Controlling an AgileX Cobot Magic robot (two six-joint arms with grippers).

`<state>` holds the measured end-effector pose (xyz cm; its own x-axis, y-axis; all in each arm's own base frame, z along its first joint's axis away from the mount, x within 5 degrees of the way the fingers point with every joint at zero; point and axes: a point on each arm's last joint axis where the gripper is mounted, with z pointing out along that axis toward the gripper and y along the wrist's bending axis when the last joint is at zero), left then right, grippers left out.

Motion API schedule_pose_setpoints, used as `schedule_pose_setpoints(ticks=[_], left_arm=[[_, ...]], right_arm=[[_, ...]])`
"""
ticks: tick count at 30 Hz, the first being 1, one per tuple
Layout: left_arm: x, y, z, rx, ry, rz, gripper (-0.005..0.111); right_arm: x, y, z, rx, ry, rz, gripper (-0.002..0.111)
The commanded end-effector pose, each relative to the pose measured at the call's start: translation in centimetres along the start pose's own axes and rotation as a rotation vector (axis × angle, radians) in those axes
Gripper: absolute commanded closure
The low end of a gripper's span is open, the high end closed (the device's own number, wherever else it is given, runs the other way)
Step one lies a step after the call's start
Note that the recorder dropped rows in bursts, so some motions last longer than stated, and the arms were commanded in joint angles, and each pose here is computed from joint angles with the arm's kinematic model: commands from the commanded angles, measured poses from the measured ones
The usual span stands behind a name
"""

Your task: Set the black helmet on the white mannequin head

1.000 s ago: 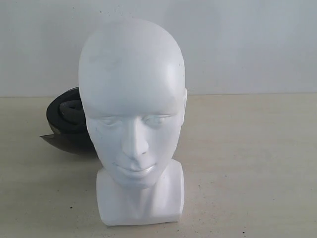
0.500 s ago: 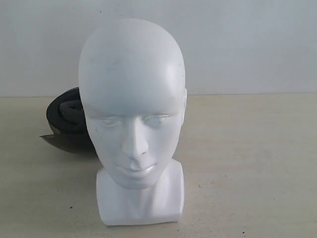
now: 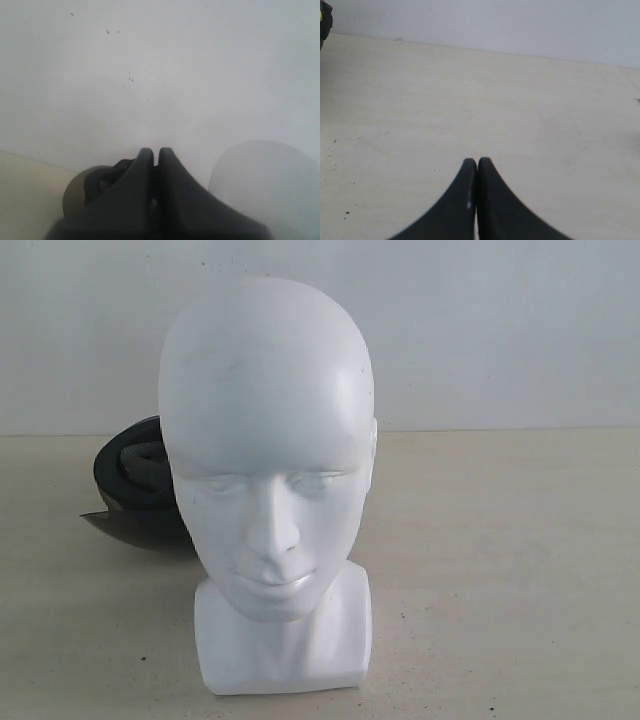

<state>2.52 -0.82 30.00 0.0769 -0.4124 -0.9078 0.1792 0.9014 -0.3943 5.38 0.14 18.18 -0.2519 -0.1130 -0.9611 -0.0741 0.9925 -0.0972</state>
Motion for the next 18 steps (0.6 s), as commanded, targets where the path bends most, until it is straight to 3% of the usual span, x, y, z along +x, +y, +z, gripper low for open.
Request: schedule_pose_setpoints(ticks=[1,6,9,13,18], left_arm=[[0.6,-0.2,-0.1,0.005,0.084,-0.054,0.102],[0.9,-0.1,0.3,-0.01,0.143,-0.055,0.102],[1.4,-0.1,1.4,-0.043,0.296,-0.056,0.102],[1.8,-0.1,3.3,-0.054,0.528,0.112,0.102],[1.8,0.1,6.0,-0.051,0.627,0.228,0.102]], right_arm=[[0.0,0.0,0.0,0.006,-0.007,-0.003,0.108],[0.0,0.0,0.0,0.006,-0.007,-0.003,0.108],[0.0,0.0,0.0,0.006,-0.007,-0.003,0.108],[0.0,0.0,0.0,0.006,-0.007,-0.003,0.108],[0.0,0.0,0.0,0.006,-0.007,-0.003,0.108]])
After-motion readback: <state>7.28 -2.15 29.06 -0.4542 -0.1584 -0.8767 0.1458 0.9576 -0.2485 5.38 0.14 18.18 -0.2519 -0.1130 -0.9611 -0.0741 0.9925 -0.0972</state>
